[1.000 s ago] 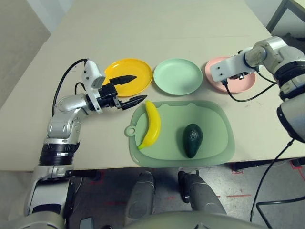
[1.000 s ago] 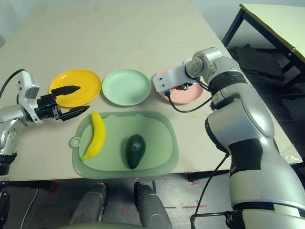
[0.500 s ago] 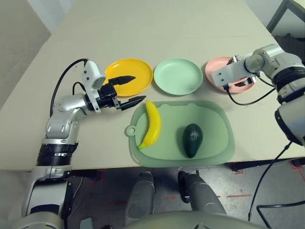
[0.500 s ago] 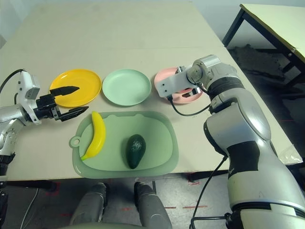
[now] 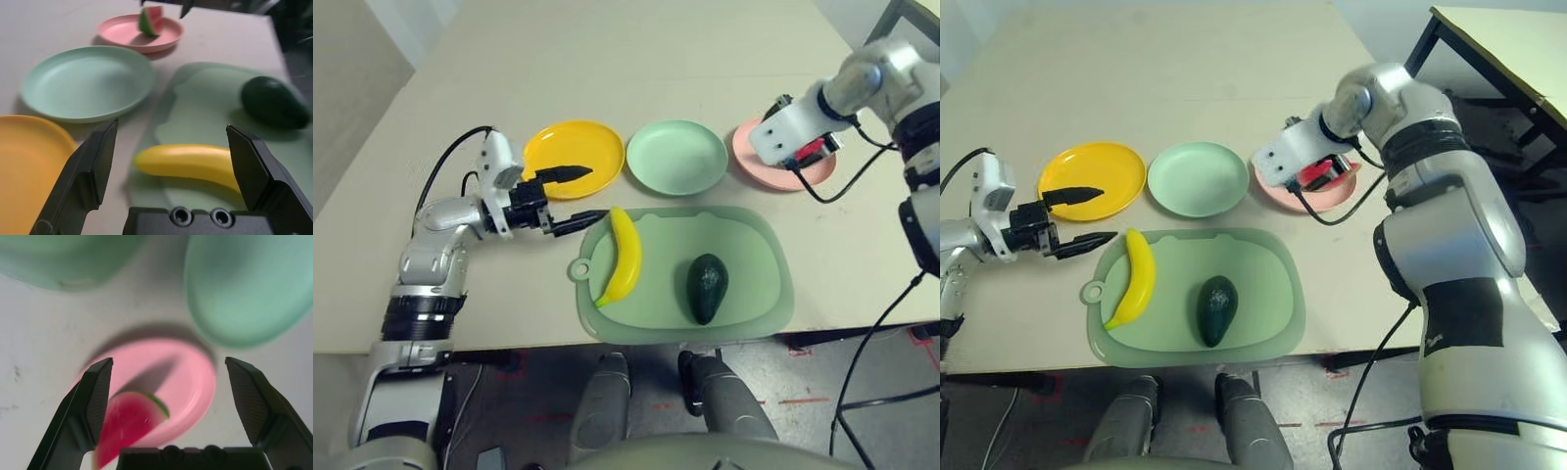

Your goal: Place the fruits into color-matched plates.

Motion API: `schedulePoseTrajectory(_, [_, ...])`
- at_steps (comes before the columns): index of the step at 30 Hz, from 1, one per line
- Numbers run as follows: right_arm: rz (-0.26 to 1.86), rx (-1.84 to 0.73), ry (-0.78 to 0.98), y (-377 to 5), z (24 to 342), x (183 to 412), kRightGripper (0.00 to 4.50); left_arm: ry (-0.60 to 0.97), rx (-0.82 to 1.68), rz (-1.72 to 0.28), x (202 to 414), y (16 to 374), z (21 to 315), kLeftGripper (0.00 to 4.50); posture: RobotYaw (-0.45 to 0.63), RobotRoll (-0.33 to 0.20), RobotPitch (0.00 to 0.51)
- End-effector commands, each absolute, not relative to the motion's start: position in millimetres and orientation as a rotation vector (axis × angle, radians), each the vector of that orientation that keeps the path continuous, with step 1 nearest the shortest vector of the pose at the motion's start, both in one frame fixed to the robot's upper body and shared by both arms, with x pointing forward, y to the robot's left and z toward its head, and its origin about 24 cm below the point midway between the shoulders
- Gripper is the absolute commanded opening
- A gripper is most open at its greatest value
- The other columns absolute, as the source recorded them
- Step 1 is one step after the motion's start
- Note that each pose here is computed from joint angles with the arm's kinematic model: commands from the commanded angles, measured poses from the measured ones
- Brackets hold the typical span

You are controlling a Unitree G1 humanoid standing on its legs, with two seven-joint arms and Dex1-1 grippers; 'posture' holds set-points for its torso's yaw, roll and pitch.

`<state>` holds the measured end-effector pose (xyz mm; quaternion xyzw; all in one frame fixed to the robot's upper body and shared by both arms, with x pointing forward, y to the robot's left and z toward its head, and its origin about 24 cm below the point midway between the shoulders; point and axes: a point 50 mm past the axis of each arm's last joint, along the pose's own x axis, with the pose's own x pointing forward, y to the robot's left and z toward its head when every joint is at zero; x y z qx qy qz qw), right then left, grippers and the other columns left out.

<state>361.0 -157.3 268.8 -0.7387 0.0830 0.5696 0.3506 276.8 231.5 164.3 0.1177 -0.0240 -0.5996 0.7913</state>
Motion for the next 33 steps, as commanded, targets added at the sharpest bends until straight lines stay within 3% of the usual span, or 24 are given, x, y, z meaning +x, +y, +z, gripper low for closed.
schedulePoseTrajectory(1, [1.624, -1.925, 0.063, -139.0, 269.6, 335.1, 4.47, -0.039, 0.284, -1.416, 265.1, 231.5, 168.1, 4.5, 0.05, 0.0, 0.182])
schedulePoseTrajectory(12, [1.881, -1.781, -0.017, -105.4, 252.6, 260.5, 4.47, -0.038, 0.293, -1.464, 264.0, 225.6, 166.2, 4.5, 0.04, 0.0, 0.188])
schedulePoseTrajectory(33, [1.91, -1.704, 0.131, -86.3, 217.5, 258.4, 4.47, -0.04, 0.316, -1.448, 268.4, 225.6, 165.6, 4.5, 0.05, 0.0, 0.185])
